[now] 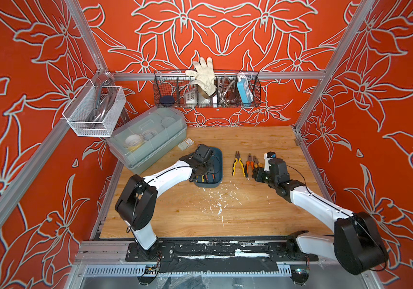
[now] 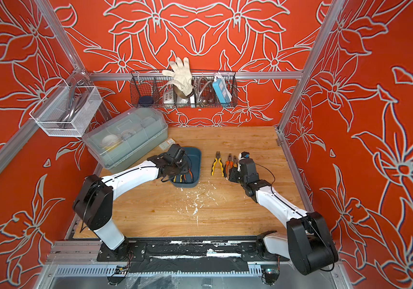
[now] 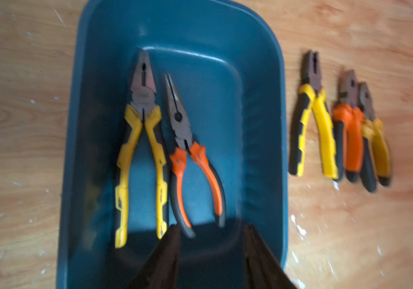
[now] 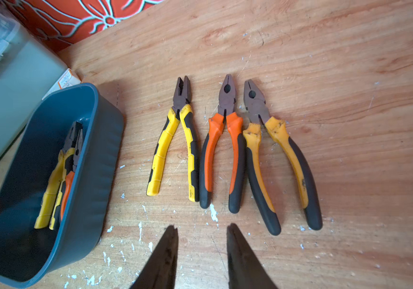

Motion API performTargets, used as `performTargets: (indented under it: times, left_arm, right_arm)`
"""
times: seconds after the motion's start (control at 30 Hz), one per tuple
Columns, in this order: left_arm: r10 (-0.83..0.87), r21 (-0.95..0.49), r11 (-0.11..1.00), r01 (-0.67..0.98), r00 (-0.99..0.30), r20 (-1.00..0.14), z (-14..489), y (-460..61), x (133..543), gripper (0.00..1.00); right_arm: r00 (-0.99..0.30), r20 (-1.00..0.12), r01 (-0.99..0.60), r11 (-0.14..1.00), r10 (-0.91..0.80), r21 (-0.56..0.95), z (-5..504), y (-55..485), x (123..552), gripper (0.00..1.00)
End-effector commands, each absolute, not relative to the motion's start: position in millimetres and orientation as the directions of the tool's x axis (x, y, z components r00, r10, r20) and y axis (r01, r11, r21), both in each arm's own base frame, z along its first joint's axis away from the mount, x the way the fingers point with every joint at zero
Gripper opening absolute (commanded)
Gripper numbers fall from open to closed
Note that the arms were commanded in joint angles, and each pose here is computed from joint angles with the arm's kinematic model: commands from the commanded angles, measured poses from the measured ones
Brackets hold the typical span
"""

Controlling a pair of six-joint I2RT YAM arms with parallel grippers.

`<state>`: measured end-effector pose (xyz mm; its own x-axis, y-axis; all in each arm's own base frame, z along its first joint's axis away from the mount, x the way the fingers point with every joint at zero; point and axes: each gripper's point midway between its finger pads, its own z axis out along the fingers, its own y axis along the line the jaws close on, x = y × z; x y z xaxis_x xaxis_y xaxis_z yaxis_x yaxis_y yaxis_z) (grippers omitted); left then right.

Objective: Take the pliers out of the storage box
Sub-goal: Pick up the pliers from the storage box.

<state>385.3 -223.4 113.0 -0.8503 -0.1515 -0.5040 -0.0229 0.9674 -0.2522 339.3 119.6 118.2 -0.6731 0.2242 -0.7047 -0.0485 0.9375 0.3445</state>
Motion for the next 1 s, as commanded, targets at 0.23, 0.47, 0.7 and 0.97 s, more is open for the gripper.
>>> performTargets:
  times: [0.23,0.47,0.7,0.97]
  left_arm:
    - [0.041,0.115,0.993,-0.015,-0.883,-0.468,100,-180,393,0.4]
    - [0.094,0.183,0.983,0.018,-0.904,-0.416,77,-177,397,0.39]
    - [0.111,0.263,0.965,0.018,-0.932,-0.346,44,-168,401,0.4]
    - [0.022,0.192,0.981,-0.023,-0.973,-0.231,-6,-171,387,0.37]
  right_arm:
    - [-0.654,-0.719,-0.037,0.939,0.237,0.343,122,116,339,0.35]
    - [-0.656,-0.716,-0.038,0.937,0.238,0.347,120,117,339,0.35]
    - [-0.654,-0.718,-0.04,0.937,0.237,0.346,121,117,339,0.35]
    - [-0.654,-0.72,-0.043,0.939,0.232,0.342,120,117,340,0.35]
